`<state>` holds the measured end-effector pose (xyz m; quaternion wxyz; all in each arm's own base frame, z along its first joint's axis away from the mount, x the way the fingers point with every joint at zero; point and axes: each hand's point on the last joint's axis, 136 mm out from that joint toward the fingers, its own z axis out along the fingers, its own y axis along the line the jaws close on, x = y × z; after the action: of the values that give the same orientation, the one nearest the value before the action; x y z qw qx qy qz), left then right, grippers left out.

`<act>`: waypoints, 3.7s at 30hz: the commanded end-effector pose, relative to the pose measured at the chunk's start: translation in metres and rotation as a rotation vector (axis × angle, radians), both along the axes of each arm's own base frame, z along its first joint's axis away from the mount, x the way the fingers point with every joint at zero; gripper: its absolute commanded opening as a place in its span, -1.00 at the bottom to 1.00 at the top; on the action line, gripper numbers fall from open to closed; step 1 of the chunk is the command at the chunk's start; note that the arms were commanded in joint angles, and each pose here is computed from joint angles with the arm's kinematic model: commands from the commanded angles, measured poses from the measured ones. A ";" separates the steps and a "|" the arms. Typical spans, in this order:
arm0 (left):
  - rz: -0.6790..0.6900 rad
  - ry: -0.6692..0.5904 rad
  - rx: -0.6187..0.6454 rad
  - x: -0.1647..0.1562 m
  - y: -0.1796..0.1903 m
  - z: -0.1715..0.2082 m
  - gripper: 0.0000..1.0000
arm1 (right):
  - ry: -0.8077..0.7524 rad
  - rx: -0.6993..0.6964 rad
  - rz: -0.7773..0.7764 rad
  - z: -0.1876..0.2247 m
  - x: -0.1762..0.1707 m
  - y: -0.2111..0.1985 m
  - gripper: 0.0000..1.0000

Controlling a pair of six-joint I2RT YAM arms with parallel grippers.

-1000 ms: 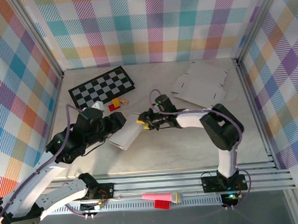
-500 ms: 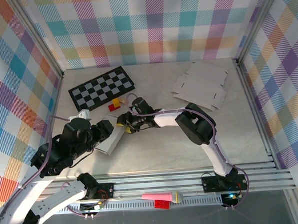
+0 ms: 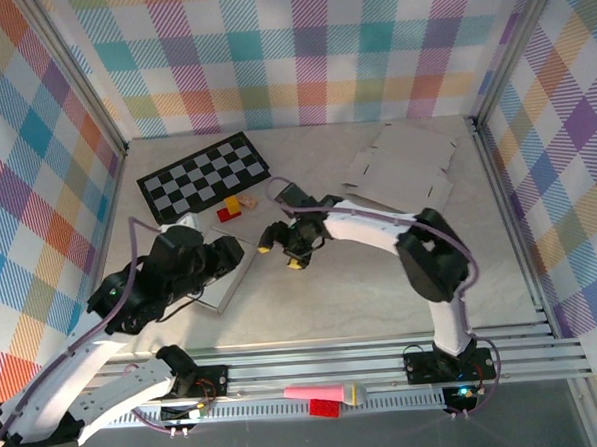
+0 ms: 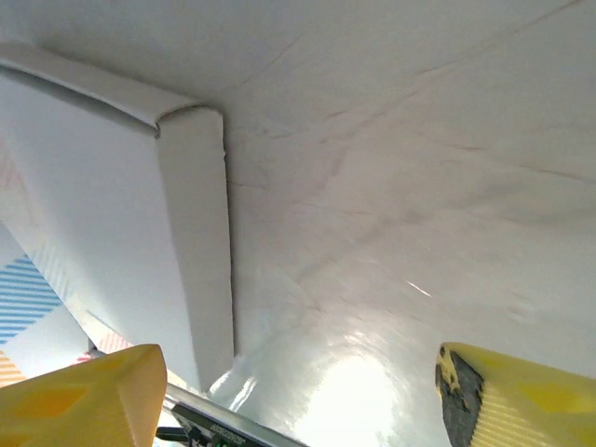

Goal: Fold the paper box

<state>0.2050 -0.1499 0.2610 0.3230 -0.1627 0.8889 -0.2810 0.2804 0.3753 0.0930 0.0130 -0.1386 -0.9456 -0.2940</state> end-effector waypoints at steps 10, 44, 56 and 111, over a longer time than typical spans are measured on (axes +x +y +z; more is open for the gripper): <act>-0.108 0.064 -0.405 0.077 -0.133 -0.039 0.05 | -0.269 0.134 -0.745 0.062 0.101 -0.254 0.36; 0.065 0.085 -0.604 0.197 -0.285 -0.157 -0.04 | 0.130 -0.079 -0.580 -0.056 0.201 -0.340 0.17; 0.113 0.215 -0.436 0.117 -0.176 -0.183 0.05 | 0.302 -0.008 -0.685 -0.033 0.085 -0.233 0.17; 0.106 0.155 -0.509 0.121 -0.171 -0.199 -0.11 | 0.194 -0.181 -0.422 -0.063 0.156 -0.347 0.10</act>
<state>0.3141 -0.3150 0.0471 0.1978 -0.3136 0.8172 -0.4413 0.4392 0.0244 0.0321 0.0164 -0.3693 -0.9096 -0.1895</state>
